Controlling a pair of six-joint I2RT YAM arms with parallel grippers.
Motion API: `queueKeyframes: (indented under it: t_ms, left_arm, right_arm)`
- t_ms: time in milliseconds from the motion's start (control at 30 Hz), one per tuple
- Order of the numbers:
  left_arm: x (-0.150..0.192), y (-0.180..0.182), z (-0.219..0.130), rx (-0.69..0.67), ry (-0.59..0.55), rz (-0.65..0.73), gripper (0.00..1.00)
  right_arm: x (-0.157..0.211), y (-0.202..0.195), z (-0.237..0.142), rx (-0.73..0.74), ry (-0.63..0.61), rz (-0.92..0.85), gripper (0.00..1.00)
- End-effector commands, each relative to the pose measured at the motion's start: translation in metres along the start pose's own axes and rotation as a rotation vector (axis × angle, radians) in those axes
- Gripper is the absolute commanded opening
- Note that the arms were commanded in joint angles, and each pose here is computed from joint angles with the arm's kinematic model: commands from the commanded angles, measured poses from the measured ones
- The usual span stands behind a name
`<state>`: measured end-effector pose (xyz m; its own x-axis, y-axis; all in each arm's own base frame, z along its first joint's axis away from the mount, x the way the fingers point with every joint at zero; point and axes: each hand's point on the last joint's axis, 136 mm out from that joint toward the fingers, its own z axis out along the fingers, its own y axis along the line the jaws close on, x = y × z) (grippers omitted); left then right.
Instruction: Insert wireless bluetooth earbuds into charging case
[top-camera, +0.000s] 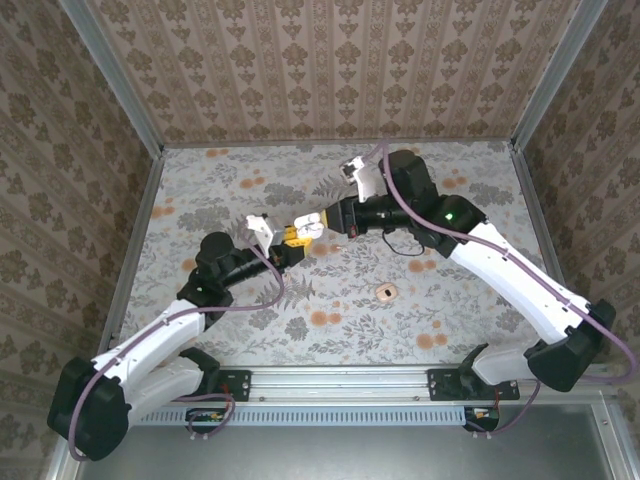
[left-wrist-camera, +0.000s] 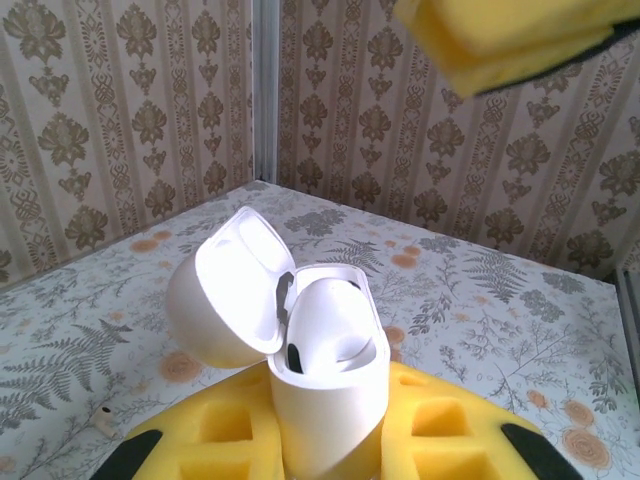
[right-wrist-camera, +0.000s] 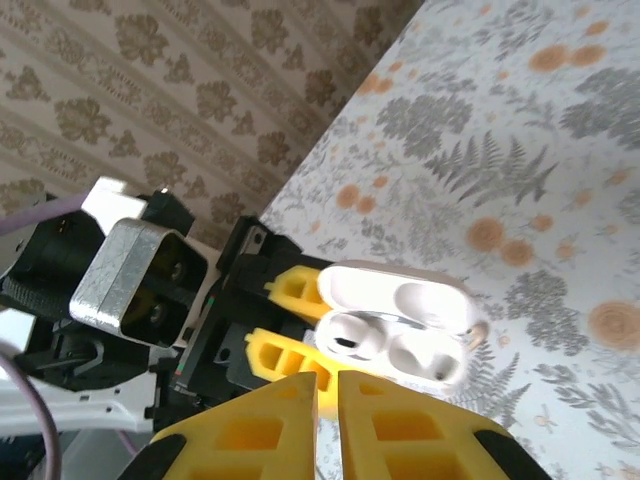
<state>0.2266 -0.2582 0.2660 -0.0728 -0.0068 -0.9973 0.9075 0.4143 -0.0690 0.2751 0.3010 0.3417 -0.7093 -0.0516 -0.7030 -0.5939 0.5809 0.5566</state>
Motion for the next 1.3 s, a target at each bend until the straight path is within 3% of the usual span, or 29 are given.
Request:
queueKeyframes:
  t_ms: [0,100,267,367,567,767,1133,1267]
  left_arm:
    - [0.000,0.001,-0.008,-0.009,0.007,0.041,0.00]
    - [0.006,0.005,-0.014,-0.035,0.042,0.058,0.00]
    - [0.014,0.010,-0.024,-0.069,0.073,0.067,0.00]
    - [0.017,0.011,-0.027,-0.076,0.083,0.069,0.00]
    - [0.026,0.013,-0.029,-0.079,0.100,0.069,0.00]
    - [0.029,0.013,-0.028,-0.064,0.113,0.070,0.00]
    - [0.037,0.019,-0.023,-0.050,0.132,0.062,0.00]
    - [0.038,0.021,-0.019,-0.042,0.138,0.063,0.00]
  right_arm:
    - [0.004,-0.043,-0.009,0.188,0.010,0.080,0.16]
    - [0.023,-0.090,0.001,0.362,0.082,0.137,0.20]
    - [0.052,-0.134,0.041,0.465,0.225,0.149,0.31]
    - [0.071,-0.160,0.063,0.525,0.312,0.245,0.33]
    - [0.113,-0.191,0.115,0.486,0.369,0.500,0.32]
    - [0.142,-0.210,0.151,0.462,0.393,0.591,0.28]
    - [0.174,-0.240,0.163,0.533,0.445,0.621,0.24]
    - [0.178,-0.250,0.154,0.570,0.457,0.625,0.31]
